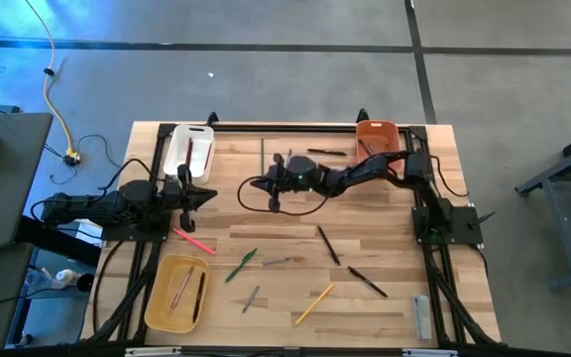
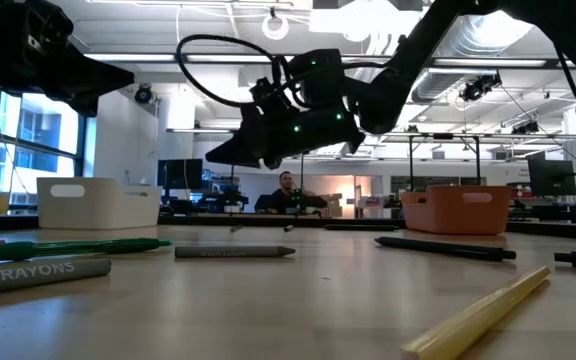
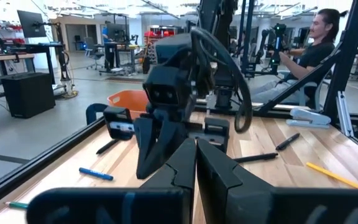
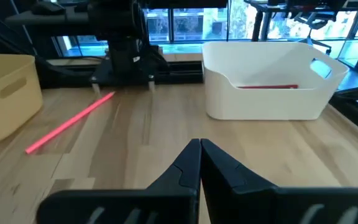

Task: Sort crayons/erasers/pens/pencils in bins
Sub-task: Put the middle black pen into the yellow bin

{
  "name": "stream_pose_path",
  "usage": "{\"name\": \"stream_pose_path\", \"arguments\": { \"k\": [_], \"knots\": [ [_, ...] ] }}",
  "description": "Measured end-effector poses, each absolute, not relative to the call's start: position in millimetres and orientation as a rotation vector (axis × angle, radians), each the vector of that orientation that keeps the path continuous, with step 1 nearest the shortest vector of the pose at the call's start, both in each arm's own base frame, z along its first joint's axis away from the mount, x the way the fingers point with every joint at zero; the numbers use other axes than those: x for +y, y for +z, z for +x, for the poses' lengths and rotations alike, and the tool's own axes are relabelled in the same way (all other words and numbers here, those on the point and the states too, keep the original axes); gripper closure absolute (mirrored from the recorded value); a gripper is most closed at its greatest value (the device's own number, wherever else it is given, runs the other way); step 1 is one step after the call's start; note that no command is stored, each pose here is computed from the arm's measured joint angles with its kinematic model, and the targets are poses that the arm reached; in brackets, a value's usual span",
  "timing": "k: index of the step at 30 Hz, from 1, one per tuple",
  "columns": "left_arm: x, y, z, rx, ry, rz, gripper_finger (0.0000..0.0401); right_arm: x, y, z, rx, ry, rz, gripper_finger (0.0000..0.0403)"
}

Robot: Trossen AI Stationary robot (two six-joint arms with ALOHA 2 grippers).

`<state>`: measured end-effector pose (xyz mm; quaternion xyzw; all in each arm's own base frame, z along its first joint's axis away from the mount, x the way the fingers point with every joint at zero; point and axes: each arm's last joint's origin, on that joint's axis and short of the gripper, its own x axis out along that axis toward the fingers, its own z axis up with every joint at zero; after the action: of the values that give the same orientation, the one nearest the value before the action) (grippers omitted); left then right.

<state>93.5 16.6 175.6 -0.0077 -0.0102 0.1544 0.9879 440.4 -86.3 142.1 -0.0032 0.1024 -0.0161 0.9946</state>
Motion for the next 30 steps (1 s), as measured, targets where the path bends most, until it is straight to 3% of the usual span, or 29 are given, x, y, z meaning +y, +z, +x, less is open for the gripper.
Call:
{"name": "stream_pose_path", "arguments": {
  "k": [13, 20, 30],
  "knots": [
    [16.6, 176.3, 93.6, -0.038, 0.307, -0.076, 0.0398, -87.2, 120.7, 443.8, 0.186, -0.017, 0.033, 0.0403],
    [15.9, 173.2, 93.8, -0.005, 0.283, -0.078, 0.0400, -68.3, 130.2, 431.5, 0.254, 0.011, 0.091, 0.0403],
    [16.1, 172.5, 94.9, 0.016, 0.286, -0.008, 0.0401, -11.9, 167.4, 367.8, 0.630, -0.194, 0.248, 0.0403]
  ]
}}
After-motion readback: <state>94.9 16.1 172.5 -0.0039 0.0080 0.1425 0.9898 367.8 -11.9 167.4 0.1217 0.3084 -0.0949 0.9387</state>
